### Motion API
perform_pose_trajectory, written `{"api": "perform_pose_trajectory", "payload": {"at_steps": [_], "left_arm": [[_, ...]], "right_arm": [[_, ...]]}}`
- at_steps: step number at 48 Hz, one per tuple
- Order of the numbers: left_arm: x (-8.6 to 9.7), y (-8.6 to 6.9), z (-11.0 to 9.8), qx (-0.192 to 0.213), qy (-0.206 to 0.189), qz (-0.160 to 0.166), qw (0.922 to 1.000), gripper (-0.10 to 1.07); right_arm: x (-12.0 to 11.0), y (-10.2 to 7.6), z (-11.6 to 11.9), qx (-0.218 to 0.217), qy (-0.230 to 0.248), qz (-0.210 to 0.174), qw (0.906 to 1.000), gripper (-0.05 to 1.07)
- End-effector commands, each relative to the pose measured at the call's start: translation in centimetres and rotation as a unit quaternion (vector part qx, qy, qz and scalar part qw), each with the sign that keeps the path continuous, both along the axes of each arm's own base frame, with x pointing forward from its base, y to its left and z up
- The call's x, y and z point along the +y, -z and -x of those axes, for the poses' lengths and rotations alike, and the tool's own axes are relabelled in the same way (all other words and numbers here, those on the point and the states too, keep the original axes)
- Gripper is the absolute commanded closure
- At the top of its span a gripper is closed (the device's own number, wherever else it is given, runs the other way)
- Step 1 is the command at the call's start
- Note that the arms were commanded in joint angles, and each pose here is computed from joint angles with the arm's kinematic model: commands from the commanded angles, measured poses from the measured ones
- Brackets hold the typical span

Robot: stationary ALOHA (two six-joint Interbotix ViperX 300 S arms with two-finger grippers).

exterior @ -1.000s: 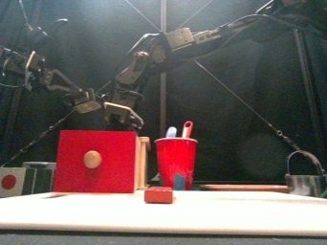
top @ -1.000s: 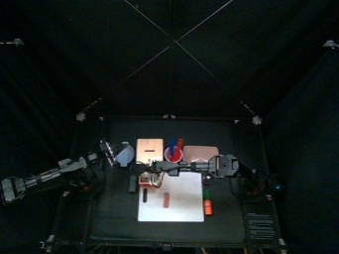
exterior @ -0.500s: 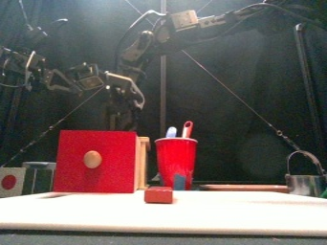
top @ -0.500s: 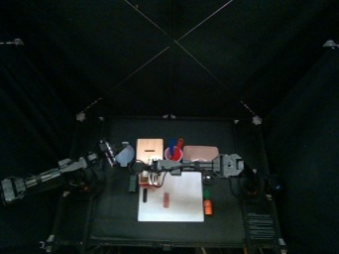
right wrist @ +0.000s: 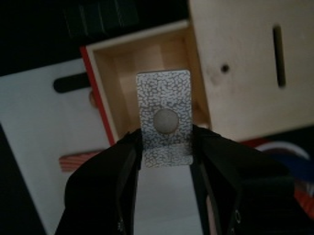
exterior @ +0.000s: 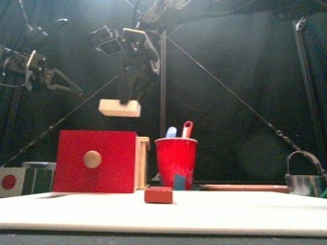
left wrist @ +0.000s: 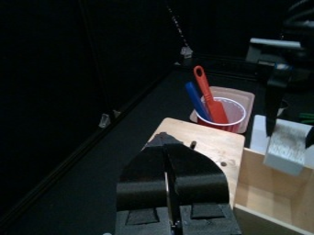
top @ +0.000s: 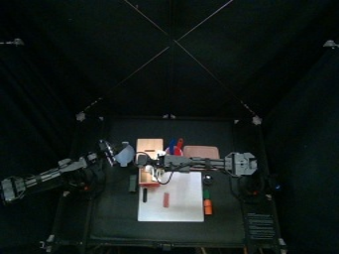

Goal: Grab rice from open drawer

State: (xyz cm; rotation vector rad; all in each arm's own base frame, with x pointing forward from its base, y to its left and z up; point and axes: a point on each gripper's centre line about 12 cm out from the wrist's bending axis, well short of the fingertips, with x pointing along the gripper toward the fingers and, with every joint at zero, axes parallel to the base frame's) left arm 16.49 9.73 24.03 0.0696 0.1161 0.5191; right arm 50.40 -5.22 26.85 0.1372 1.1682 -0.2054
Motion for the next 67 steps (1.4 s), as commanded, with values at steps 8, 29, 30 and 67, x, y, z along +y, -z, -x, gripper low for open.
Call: {"api": "perform_pose_trajectory", "payload": {"at_steps": [8, 29, 30, 67], "left_arm": [[0.3, -1.8, -0.4, -0.021, -0.002, -0.012, 0.9997, 0.98], [0.1, -2.3, -0.7, -0.031, 0.007, -0.01, 0.9994, 0.98], [0.0, -2.3, -0.7, -0.032, 0.007, -0.009, 0.9994, 0.98], [0.1, -2.2, -0.6, -0.044, 0.002, 0.011, 0.999, 0.98]], "right_arm": [[2.6, -4.1, 6.0, -0.014, 0.102, -0.033, 0.9942, 0.4], [9.0, 3.9, 13.4, -0.012, 0.341, -0.117, 0.9325, 0.4], [9.3, 4.3, 13.5, -0.015, 0.352, -0.123, 0.9278, 0.4], [14.5, 11.0, 11.5, -0.025, 0.566, -0.195, 0.8005, 0.29]]}}
